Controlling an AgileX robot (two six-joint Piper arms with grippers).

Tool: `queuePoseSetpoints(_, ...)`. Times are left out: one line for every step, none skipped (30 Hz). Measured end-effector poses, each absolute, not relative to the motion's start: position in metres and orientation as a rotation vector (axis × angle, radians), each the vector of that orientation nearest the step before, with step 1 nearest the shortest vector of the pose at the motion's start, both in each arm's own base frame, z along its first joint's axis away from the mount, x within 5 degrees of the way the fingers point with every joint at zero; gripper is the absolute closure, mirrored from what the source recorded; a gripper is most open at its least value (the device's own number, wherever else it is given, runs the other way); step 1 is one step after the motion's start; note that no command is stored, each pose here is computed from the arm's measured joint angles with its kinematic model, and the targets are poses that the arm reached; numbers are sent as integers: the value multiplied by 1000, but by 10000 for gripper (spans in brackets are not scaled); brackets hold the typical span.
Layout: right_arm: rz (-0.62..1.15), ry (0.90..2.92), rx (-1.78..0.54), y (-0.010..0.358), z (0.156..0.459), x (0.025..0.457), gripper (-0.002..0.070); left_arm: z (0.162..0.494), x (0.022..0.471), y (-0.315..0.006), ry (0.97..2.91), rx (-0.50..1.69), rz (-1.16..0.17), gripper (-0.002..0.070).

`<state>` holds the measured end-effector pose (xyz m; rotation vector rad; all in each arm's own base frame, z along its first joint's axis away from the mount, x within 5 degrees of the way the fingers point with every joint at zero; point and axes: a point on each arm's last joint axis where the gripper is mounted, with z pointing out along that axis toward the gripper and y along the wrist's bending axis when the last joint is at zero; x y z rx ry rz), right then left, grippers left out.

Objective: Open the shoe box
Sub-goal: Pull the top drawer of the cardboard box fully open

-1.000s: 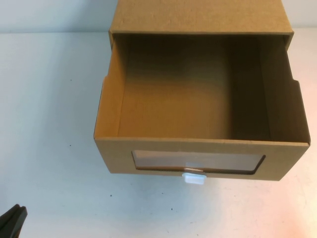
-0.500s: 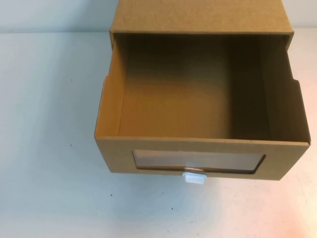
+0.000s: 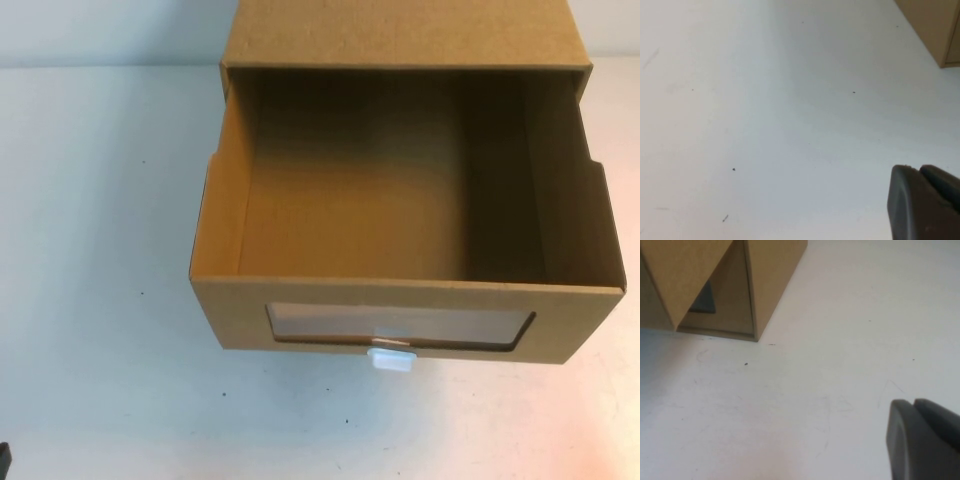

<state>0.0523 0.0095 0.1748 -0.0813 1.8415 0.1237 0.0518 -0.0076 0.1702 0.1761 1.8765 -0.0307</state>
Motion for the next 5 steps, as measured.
queuePoseSetpoints(124,1842,-81,9,175,52,689,170,52,-8,1876,176,-31,679)
queuePoseSetpoints(124,1842,-81,9,175,52,690,170,52,-8,1876,176,-31,679)
queuePoseSetpoints(124,1842,-81,9,175,52,690,170,52,-8,1876,176,-31,679)
queuePoseSetpoints(124,1842,-81,9,175,52,690,170,52,-8,1876,176,-31,679)
queuePoseSetpoints(124,1842,-81,9,175,52,690,170,52,-8,1877,176,-31,679)
